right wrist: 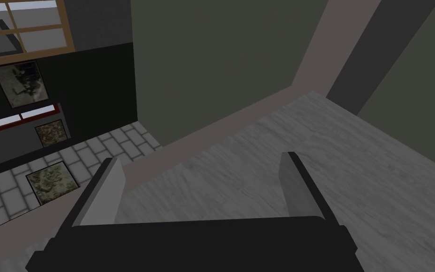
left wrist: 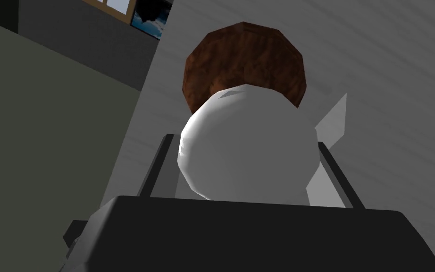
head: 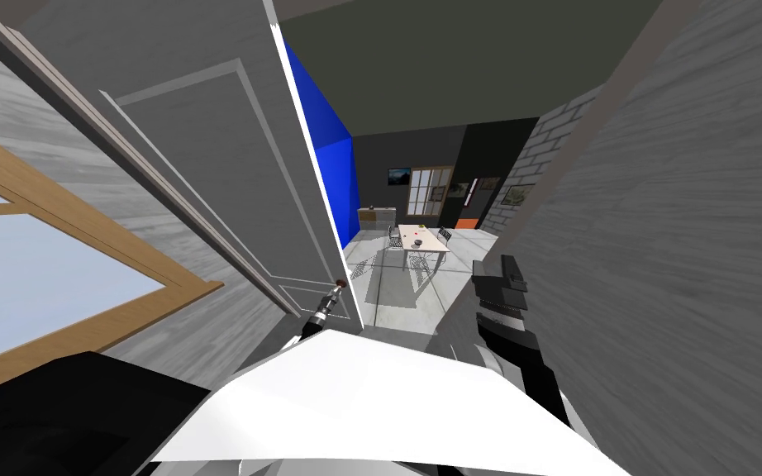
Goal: Pull the door open
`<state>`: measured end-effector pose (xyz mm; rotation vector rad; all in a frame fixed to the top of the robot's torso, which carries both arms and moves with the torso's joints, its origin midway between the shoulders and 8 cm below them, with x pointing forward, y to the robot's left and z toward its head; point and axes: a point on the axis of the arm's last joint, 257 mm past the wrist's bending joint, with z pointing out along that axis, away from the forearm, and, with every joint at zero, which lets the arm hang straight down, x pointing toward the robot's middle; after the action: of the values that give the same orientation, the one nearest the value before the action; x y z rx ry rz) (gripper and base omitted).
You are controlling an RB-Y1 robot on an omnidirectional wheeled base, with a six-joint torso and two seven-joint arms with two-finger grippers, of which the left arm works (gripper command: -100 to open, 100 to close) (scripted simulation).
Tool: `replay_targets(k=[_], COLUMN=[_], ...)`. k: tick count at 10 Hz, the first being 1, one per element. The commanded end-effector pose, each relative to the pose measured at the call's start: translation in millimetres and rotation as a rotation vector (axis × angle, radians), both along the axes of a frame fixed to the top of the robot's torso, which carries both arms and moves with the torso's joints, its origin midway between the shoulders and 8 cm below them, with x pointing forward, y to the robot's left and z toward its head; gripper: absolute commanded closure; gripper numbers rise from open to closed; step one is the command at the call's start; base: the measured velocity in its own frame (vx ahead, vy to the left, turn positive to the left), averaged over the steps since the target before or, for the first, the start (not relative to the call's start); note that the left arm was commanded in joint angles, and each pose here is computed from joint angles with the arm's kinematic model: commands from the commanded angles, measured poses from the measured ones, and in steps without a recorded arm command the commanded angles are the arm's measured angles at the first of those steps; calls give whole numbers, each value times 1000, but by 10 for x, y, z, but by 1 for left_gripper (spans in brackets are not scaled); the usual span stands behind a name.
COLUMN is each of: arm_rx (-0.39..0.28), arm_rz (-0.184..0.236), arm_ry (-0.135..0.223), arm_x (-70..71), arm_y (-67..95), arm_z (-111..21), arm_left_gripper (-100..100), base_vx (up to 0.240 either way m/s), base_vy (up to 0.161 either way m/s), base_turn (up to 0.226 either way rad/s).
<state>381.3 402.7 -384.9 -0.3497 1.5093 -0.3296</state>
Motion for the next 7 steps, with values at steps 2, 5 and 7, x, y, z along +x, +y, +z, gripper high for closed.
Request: replay_targets(k=[2, 5, 7], arm_rx=[-68, -163, -210], arm_rz=[1, 8, 11], arm_ry=[2, -5, -8], arm_x=[0, 23, 35], arm_y=[-29, -20, -15], arm_z=[-25, -17, -13], arm_left_gripper=[100, 100, 100], base_vx=[-34, -44, -31], base_vy=[18, 20, 19], base_turn=[-39, -55, -34])
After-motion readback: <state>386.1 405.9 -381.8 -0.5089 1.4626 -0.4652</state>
